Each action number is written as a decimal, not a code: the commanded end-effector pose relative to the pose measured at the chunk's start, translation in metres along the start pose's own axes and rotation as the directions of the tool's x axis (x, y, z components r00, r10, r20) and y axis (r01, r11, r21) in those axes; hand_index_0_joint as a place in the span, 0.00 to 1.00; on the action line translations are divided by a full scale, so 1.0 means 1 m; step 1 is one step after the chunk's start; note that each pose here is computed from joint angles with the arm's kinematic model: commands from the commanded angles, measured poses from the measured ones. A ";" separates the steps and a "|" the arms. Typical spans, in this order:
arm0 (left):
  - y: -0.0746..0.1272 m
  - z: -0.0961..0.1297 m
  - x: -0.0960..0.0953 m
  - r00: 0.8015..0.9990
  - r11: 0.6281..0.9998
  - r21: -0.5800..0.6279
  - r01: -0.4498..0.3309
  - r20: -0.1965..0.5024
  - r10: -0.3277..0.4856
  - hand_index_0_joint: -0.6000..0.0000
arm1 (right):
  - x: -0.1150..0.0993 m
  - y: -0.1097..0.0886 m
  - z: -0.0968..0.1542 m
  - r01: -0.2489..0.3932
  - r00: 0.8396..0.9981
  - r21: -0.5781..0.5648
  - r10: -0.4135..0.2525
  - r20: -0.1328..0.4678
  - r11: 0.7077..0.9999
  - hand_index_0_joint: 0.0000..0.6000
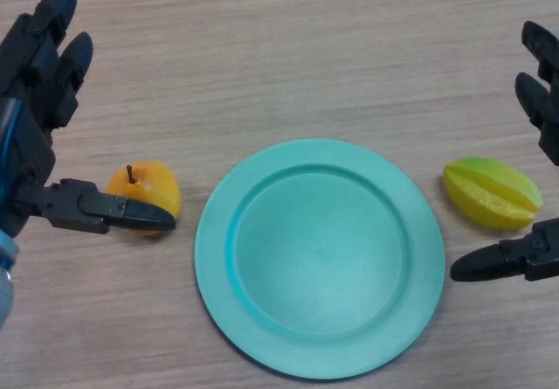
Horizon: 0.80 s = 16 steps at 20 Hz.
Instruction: Pick up the yellow pear and place it on the plate
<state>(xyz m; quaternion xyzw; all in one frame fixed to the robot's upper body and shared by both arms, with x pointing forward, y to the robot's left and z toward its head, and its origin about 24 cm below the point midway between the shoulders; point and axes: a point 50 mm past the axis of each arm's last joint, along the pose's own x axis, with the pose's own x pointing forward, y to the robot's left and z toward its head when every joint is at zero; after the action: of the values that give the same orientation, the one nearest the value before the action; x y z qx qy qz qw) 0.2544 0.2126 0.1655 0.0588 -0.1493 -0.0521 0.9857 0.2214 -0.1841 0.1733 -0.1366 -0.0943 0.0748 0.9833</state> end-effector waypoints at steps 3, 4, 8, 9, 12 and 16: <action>0.019 0.032 0.001 0.982 0.993 0.093 -0.076 0.181 0.058 1.00 | -0.004 -0.015 0.024 0.075 0.983 -0.052 -0.065 0.173 0.996 0.00; 0.020 0.032 0.001 0.982 0.993 0.092 -0.077 0.179 0.059 1.00 | -0.004 -0.014 0.023 0.069 0.985 -0.047 -0.061 0.164 0.996 0.00; 0.019 0.031 0.002 0.982 0.993 0.089 -0.080 0.178 0.063 1.00 | -0.004 -0.015 0.021 0.060 0.989 -0.036 -0.054 0.138 0.998 0.00; 0.018 0.032 0.003 0.980 0.992 0.099 -0.081 0.187 0.061 1.00 | -0.004 -0.015 0.020 0.056 0.990 -0.038 -0.050 0.128 0.998 0.00; 0.025 0.032 0.004 0.975 0.987 0.125 -0.102 0.209 0.075 1.00 | -0.003 -0.015 0.019 0.061 0.990 -0.039 -0.055 0.132 0.997 0.00; 0.036 0.023 0.002 0.979 0.966 0.241 -0.090 0.201 0.041 1.00 | -0.001 -0.016 0.017 0.074 0.987 -0.044 -0.067 0.148 0.996 0.00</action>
<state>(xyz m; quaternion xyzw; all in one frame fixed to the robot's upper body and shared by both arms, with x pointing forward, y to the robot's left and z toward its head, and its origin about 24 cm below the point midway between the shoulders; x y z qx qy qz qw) 0.2657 0.2325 0.1501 0.1302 -0.1391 -0.0350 0.9811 0.2265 -0.1873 0.1634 -0.1320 -0.0682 0.0738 0.9861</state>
